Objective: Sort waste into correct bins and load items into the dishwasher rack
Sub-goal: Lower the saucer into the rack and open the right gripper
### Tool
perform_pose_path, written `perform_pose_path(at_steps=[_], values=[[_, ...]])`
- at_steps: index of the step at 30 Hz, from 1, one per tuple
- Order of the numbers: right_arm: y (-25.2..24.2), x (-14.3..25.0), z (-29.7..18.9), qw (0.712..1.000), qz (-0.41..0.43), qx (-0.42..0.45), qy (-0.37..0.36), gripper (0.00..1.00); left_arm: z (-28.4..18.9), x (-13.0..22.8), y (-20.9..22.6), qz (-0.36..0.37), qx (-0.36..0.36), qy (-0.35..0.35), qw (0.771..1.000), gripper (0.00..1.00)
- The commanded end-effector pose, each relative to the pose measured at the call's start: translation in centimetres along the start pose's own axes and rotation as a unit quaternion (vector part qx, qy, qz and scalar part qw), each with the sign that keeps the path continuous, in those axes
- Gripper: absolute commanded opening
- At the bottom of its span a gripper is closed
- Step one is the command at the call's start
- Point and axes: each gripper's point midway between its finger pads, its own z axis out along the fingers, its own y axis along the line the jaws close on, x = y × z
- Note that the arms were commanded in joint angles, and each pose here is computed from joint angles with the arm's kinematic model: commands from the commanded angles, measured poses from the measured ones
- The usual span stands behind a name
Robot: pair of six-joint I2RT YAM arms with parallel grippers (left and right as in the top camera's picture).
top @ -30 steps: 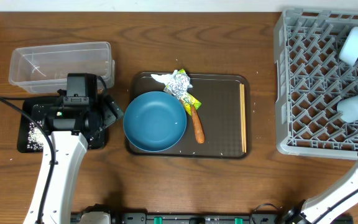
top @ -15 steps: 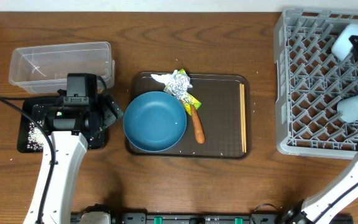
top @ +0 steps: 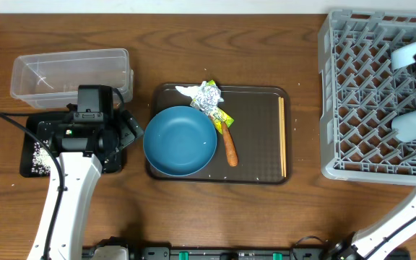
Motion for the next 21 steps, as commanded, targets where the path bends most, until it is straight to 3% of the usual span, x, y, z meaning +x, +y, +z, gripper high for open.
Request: perform_pose_path(at_steps=[1, 6, 8, 9, 12, 17, 21], values=[[-1.6, -0.9, -3.1, 0.991, 0.0, 0.125, -0.046, 0.08, -0.9, -0.8, -0.1, -0.008, 0.005, -0.016, 1.0, 1.0], [-1.5, -0.7, -8.8, 0.941, 0.002, 0.324, -0.101, 0.15, -0.9, -0.8, -0.1, -0.008, 0.005, -0.016, 1.0, 1.0], [0.5, -0.9, -10.7, 0.927, -0.015, 0.353, -0.128, 0.24, -0.9, -0.8, -0.1, -0.008, 0.005, -0.016, 1.0, 1.0], [2.0, -1.0, -11.7, 0.921, -0.024, 0.361, -0.144, 0.34, -0.9, -0.8, -0.1, -0.008, 0.005, -0.016, 1.0, 1.0], [6.7, -1.2, -13.7, 0.913, -0.056, 0.358, -0.187, 0.56, -0.9, -0.8, -0.1, -0.008, 0.005, -0.016, 1.0, 1.0], [14.8, 0.1, -15.6, 0.912, -0.095, 0.318, -0.242, 0.69, -0.9, -0.8, -0.1, -0.008, 0.005, -0.016, 1.0, 1.0], [21.6, 3.4, -13.4, 0.933, -0.152, 0.241, -0.219, 0.88, -0.9, -0.8, -0.1, -0.008, 0.005, -0.016, 1.0, 1.0]])
